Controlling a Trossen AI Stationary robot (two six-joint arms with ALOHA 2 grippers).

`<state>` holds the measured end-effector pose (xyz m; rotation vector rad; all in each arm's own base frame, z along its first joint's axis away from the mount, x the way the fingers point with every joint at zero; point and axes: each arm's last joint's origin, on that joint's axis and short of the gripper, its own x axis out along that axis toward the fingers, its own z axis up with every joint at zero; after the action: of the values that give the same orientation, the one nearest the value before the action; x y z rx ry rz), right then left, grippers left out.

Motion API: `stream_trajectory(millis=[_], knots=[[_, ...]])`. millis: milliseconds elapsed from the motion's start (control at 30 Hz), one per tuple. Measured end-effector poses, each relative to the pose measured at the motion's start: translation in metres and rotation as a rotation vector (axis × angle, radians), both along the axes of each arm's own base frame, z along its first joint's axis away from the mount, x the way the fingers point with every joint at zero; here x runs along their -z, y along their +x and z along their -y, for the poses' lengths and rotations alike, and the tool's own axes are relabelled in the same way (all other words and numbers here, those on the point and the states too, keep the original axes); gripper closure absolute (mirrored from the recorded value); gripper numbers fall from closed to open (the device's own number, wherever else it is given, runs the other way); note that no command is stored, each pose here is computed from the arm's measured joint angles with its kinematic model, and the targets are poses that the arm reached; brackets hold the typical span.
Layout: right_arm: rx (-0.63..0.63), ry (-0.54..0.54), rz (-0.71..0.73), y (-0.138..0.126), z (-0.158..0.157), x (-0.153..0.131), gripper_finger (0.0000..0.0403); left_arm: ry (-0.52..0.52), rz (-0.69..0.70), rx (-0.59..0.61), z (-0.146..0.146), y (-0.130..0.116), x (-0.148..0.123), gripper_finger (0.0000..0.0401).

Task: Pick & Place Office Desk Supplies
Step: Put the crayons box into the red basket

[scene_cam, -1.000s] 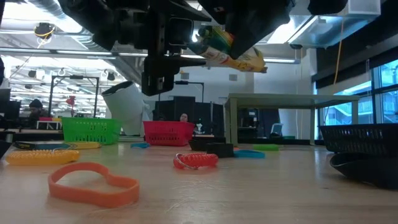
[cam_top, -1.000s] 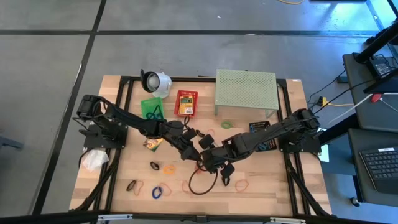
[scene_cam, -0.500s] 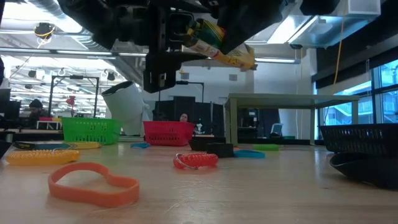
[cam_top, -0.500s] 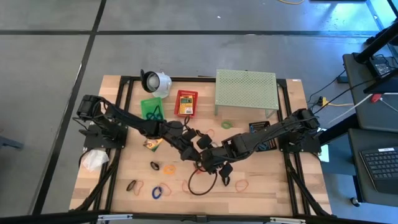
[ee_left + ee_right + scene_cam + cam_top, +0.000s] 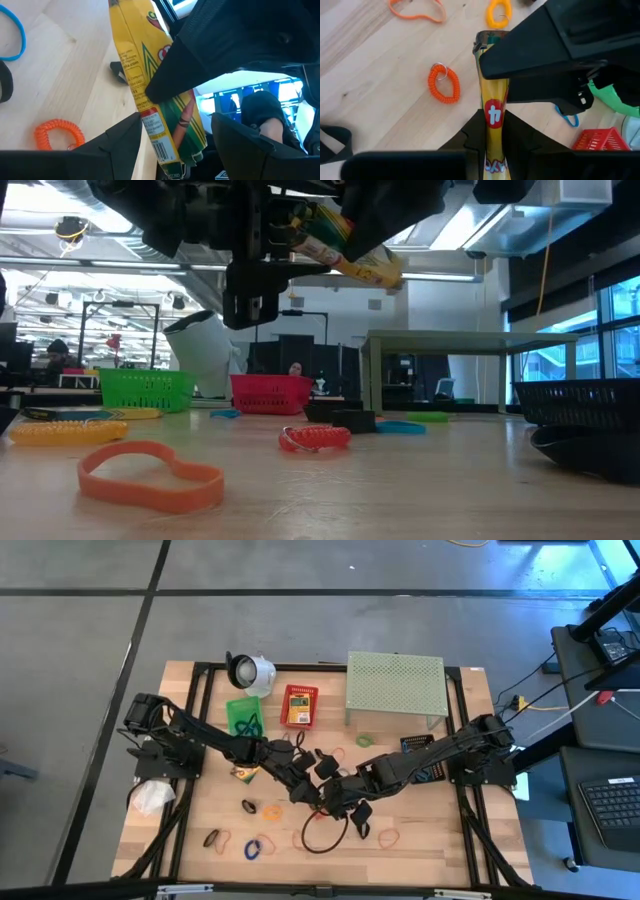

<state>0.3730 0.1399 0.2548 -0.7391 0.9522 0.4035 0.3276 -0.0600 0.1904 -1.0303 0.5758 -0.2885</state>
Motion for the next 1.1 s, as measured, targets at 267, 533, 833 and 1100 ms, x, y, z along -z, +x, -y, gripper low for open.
stream_trajectory(millis=[267, 533, 833, 1100], knots=[[-0.010, 0.004, 0.020, 0.0018, -0.0006, -0.0011, 0.0352, 0.001, 0.002, -0.003, -0.0001, 0.0001, -0.0002, 0.0179], [-0.012, 0.007, 0.023, 0.0017, -0.0008, -0.0016, 0.0352, -0.007, -0.006, -0.013, -0.0001, 0.0001, 0.0001, 0.0224], [-0.004, 0.013, 0.024, 0.0018, -0.0008, -0.0016, 0.0352, -0.013, -0.013, -0.016, -0.0002, 0.0000, 0.0004, 0.0250], [0.001, 0.019, 0.028, 0.0019, -0.0016, -0.0018, 0.0352, -0.022, -0.015, -0.018, 0.0000, 0.0001, 0.0001, 0.0252]])
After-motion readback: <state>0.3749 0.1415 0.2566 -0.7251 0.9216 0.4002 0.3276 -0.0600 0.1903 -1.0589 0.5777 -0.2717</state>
